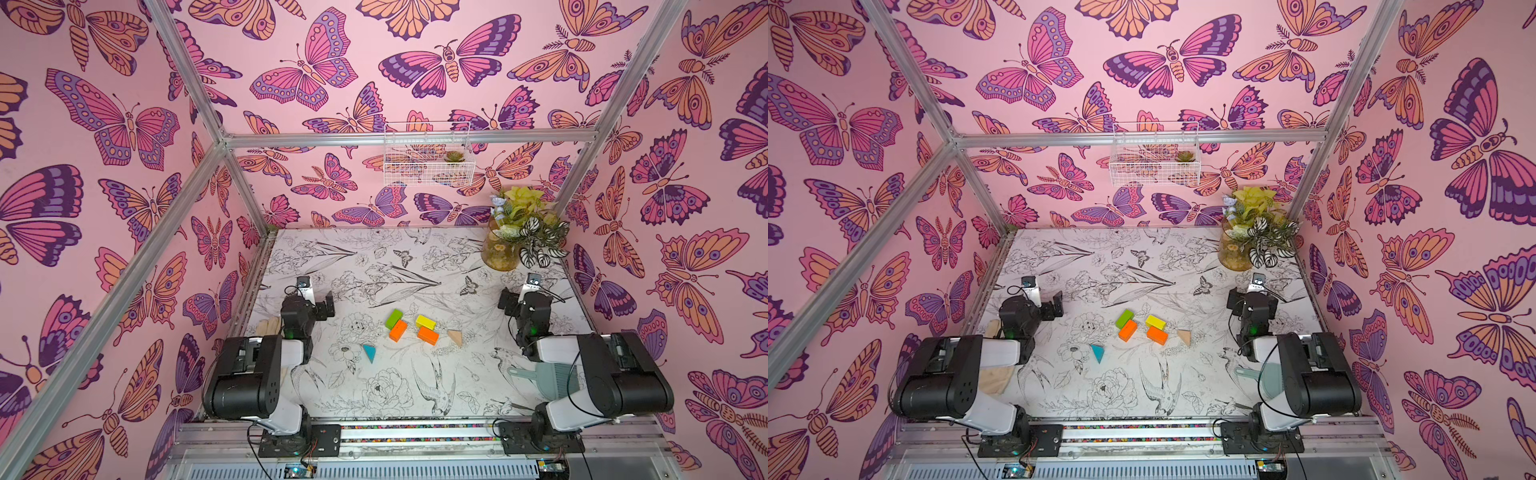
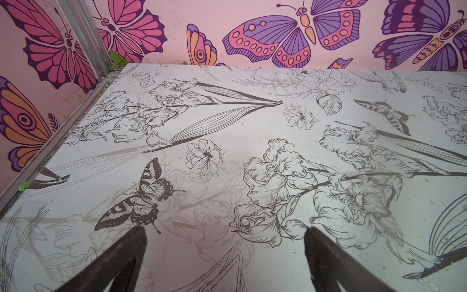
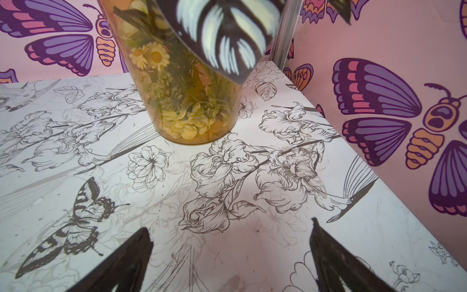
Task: Assemble a piece of candy with building blocks
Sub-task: Pick up the building block from the center of the board.
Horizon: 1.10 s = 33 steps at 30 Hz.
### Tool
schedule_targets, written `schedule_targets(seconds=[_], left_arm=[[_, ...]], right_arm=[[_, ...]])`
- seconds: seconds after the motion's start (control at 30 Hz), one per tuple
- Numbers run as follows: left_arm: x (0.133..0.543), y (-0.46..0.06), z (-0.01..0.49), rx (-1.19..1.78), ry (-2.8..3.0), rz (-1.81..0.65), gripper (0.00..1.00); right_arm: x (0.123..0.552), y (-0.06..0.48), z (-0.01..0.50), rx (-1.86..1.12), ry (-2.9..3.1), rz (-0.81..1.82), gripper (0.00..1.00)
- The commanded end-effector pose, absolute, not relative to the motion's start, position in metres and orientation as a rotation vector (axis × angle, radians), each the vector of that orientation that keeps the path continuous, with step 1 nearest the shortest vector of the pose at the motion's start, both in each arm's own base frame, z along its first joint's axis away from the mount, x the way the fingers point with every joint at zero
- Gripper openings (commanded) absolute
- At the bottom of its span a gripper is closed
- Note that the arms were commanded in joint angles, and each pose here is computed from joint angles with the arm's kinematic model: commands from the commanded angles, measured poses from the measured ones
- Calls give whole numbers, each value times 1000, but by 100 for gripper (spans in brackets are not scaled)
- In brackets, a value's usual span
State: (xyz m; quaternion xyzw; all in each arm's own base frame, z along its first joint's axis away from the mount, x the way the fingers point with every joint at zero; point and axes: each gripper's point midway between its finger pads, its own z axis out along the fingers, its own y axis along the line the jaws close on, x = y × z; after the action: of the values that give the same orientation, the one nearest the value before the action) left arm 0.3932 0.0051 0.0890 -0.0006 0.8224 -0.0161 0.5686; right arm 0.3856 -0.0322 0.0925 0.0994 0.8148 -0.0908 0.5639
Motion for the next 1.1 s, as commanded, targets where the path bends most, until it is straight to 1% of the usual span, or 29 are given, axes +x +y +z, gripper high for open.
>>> schedule_targets(seconds=[0.0,0.83,0.97,1.07], left_arm=[[393,5,88,2,1937,-49,100],[393,4,90,8,1928,-52,100],[391,14,116,-56,1951,-13,100],[380,31,170,-183,1878,33,100]], right_arm=[[386,-34,98,252,1902,-205,99],[386,-34,98,254,1901,-205,99],[383,-37,114,270,1857,-212,99],[373,-44,149,317,1847,-227,99]])
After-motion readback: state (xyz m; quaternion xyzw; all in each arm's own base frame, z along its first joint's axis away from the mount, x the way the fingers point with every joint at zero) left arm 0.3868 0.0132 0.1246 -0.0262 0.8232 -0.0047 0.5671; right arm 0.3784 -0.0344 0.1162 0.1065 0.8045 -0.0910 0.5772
